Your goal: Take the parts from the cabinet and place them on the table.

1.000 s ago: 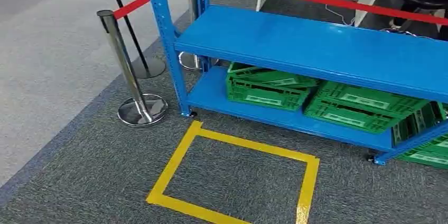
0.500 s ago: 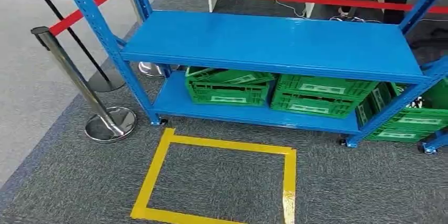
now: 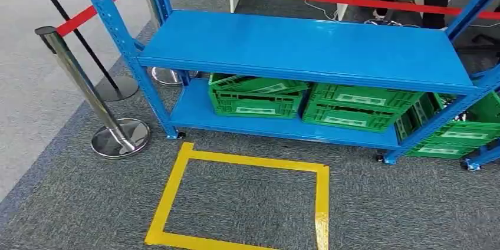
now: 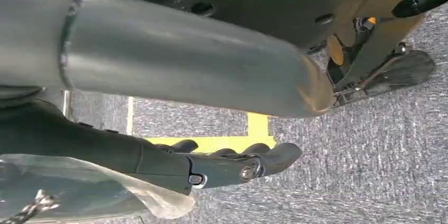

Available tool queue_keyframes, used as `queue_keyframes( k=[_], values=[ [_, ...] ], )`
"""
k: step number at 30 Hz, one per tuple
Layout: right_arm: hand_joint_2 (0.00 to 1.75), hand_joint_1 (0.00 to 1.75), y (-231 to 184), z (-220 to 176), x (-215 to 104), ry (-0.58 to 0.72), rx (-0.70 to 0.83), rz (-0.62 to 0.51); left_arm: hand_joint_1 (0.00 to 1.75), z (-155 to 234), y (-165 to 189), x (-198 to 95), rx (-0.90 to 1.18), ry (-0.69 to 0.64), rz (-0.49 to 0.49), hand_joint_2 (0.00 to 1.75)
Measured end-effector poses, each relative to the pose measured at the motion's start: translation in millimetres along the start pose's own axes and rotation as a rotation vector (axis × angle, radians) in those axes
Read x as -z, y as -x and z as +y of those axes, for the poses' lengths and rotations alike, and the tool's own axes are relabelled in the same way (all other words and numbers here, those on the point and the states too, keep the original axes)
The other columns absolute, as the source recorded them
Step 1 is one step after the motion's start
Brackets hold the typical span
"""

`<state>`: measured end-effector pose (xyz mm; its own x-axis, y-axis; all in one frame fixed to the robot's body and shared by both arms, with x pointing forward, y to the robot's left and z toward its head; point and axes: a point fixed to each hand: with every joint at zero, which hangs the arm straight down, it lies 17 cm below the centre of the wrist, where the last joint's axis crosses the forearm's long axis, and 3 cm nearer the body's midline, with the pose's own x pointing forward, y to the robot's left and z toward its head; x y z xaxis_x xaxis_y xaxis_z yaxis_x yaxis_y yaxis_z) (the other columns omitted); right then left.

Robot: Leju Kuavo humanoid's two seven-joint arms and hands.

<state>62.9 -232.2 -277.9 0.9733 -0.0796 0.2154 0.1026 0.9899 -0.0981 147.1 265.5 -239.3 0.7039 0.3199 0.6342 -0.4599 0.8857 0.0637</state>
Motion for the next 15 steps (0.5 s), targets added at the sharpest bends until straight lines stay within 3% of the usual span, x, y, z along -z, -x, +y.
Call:
queue_keyframes(
  k=[15],
  values=[
    [0.00, 0.00, -5.7, 10.0, -1.7, -0.042, -0.040, -0.037, 0.00, 6.4, -2.4, 1.9, -0.025, -0.015, -0.007, 0.00]
  ],
)
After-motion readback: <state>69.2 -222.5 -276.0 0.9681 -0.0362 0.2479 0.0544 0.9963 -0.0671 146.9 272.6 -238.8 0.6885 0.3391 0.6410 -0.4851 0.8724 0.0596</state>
